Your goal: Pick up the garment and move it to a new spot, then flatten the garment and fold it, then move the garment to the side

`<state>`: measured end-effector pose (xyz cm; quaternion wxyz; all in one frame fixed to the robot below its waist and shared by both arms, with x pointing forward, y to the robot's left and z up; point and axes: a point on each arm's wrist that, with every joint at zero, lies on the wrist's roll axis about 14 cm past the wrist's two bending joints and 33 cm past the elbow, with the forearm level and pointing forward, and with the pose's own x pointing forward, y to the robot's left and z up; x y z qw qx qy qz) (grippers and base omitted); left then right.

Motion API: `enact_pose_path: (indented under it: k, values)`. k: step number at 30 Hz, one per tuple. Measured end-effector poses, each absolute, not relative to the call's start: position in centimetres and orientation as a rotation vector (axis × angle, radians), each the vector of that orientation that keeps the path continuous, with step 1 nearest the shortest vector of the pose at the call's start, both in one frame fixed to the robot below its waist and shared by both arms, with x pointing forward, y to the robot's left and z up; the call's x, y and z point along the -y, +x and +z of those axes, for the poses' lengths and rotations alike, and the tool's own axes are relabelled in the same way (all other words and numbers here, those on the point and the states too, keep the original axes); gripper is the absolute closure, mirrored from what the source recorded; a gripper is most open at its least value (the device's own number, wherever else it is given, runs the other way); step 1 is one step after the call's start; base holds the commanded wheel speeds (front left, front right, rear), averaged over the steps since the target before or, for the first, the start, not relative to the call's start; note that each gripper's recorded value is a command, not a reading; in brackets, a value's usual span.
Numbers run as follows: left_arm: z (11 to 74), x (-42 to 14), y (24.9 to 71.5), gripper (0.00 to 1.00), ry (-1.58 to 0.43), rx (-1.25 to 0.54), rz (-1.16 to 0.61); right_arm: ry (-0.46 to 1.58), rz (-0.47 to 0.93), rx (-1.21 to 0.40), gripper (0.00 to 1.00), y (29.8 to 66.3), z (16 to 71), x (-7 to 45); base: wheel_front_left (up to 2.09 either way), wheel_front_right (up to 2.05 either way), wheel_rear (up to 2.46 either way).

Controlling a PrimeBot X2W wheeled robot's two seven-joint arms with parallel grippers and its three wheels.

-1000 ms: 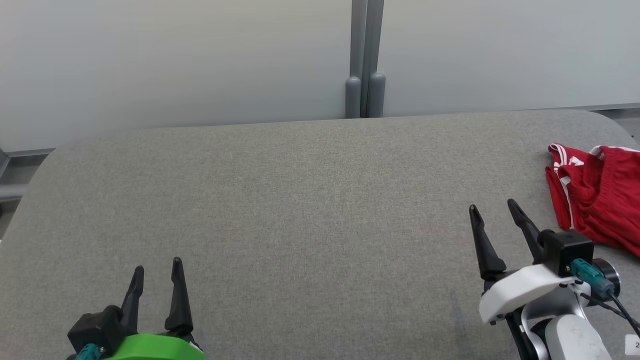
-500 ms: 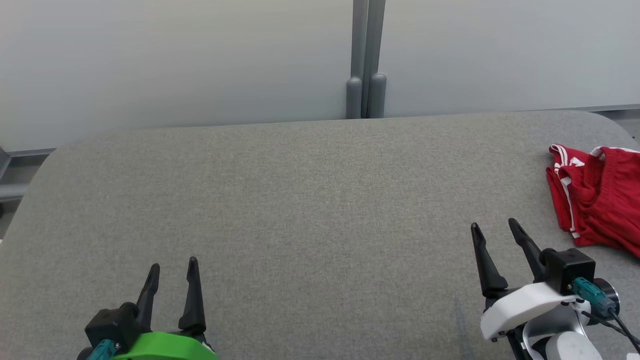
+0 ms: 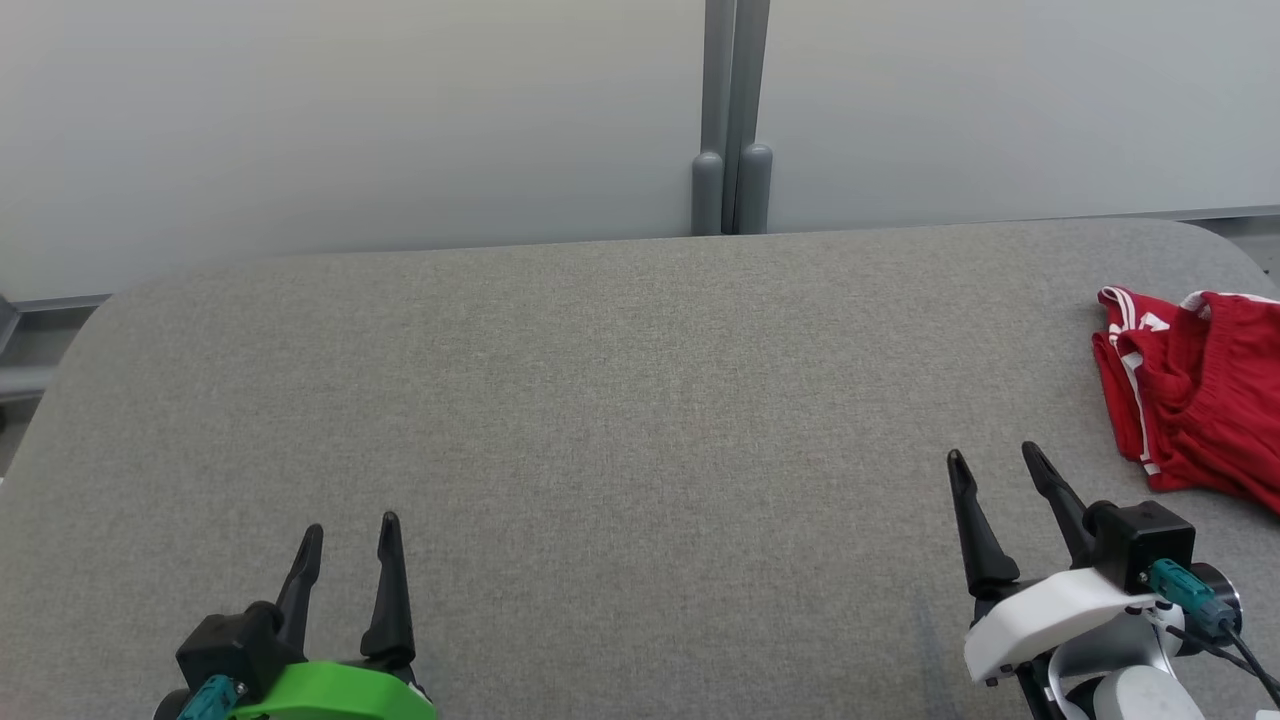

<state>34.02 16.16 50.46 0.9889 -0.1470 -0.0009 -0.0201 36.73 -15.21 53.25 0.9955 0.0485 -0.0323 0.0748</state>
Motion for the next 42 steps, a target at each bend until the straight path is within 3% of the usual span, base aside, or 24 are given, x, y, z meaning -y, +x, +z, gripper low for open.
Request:
enact_pose_path:
  k: [17, 18, 42]
  values:
    - [50.6, -16.1, 34.2, 0.0, -0.28, 0.003, -0.043, 0.1, 0.149, 0.062, 0.0, 36.7, 53.1, 15.2, 0.0, 0.0, 0.0]
    - [50.1, -16.1, 34.1, 1.0, -0.281, -0.013, -0.038, 0.102, 0.149, 0.047, 1.0, 36.6, 52.6, 15.2, 0.0, 0.0, 0.0]
    - [47.5, -17.0, 34.5, 1.0, -0.628, -0.15, 0.029, 0.512, 0.065, -0.046, 1.0, 36.5, 50.3, 17.0, 0.0, 0.0, 0.0]
